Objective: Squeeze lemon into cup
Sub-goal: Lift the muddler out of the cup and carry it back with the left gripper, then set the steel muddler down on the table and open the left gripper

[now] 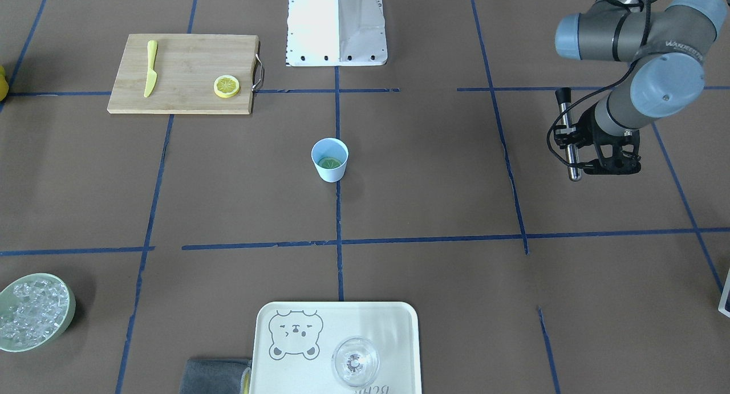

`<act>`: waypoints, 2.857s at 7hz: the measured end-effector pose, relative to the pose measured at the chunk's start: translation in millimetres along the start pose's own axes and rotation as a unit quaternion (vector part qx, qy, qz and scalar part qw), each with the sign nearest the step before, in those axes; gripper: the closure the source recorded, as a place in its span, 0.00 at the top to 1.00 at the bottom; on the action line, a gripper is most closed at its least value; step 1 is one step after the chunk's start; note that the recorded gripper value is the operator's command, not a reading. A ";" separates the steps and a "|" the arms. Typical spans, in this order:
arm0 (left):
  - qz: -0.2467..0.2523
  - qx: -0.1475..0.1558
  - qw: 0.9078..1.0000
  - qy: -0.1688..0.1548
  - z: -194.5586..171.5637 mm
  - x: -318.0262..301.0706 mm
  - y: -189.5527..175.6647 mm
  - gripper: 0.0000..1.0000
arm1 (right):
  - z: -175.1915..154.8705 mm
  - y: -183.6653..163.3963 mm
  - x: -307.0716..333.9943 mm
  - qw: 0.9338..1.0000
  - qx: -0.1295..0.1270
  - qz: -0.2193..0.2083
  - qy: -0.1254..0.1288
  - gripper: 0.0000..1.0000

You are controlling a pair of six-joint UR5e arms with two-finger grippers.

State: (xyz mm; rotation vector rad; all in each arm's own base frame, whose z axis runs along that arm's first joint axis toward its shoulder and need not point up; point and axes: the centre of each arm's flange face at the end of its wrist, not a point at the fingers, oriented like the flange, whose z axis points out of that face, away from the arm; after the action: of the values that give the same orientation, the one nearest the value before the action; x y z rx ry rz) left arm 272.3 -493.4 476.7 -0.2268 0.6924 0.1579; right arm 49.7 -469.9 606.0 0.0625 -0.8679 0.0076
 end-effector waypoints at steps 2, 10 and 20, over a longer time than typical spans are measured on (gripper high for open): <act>-0.004 0.005 1.000 0.002 23.5 -29.1 -13.1 0.00 | -2.7 -0.8 -2.7 1.000 0.003 -0.002 0.000 1.00; -0.001 0.038 0.999 -0.012 59.4 -83.2 -22.9 1.00 | -3.2 -1.0 -3.2 1.000 0.003 -0.002 0.000 1.00; 0.067 0.209 0.976 -0.013 -132.0 -226.7 -11.0 1.00 | -7.1 -5.7 -6.4 1.000 0.007 0.000 0.000 1.00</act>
State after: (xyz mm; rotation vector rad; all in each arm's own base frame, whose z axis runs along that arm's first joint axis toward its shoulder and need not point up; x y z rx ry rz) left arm 21.7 -553.7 526.5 0.2259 0.6990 0.1398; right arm 51.2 -475.1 596.2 0.0765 -0.8684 0.0135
